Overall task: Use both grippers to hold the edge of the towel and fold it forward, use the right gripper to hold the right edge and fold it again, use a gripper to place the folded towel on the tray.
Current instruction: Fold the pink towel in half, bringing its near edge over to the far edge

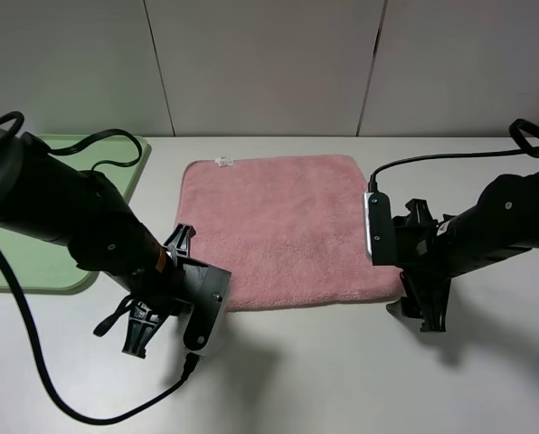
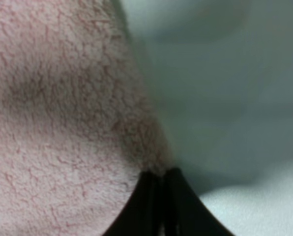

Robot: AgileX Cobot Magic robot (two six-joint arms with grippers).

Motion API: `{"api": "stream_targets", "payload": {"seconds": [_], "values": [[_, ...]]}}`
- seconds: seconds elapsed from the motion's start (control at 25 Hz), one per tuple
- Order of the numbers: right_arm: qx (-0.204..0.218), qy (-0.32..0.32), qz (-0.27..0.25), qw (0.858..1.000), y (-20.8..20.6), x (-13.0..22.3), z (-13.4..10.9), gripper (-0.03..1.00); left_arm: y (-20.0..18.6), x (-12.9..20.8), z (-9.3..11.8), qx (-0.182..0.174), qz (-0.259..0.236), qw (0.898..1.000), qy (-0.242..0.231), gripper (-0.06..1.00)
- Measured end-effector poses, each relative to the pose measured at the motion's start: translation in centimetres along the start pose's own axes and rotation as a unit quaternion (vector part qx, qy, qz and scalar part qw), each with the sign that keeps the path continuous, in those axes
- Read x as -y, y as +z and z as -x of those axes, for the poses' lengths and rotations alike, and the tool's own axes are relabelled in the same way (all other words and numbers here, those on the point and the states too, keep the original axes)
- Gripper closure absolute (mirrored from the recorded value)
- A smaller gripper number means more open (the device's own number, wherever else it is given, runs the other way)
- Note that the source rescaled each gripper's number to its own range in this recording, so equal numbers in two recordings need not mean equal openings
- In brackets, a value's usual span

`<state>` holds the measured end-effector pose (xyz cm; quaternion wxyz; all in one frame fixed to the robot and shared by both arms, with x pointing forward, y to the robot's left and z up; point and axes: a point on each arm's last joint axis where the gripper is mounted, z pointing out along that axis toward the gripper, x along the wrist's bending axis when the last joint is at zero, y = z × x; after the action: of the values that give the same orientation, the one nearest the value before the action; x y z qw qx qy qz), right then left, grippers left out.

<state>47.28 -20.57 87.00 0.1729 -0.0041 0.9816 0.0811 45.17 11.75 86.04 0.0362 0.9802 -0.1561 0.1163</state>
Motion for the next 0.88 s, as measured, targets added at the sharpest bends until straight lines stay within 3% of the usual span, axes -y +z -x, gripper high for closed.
{"api": "stream_targets", "payload": {"seconds": [0.32,0.6,0.8,0.88], "values": [[-0.007,-0.01,-0.003,1.0,0.26,0.1,-0.22,0.46,0.0,0.0,0.01,0.0,0.0,1.0,0.0,0.94],[-0.01,-0.011,-0.004,1.0,0.38,0.15,-0.34,0.67,0.0,0.0,0.01,0.0,0.0,1.0,0.0,0.94],[-0.016,-0.011,-0.004,1.0,0.37,0.15,-0.46,0.95,0.0,0.01,0.02,0.001,-0.001,1.0,-0.001,0.94],[-0.019,-0.011,-0.004,1.0,0.37,0.15,-0.51,0.97,0.0,0.02,0.01,0.001,-0.001,1.0,0.0,0.94]]}}
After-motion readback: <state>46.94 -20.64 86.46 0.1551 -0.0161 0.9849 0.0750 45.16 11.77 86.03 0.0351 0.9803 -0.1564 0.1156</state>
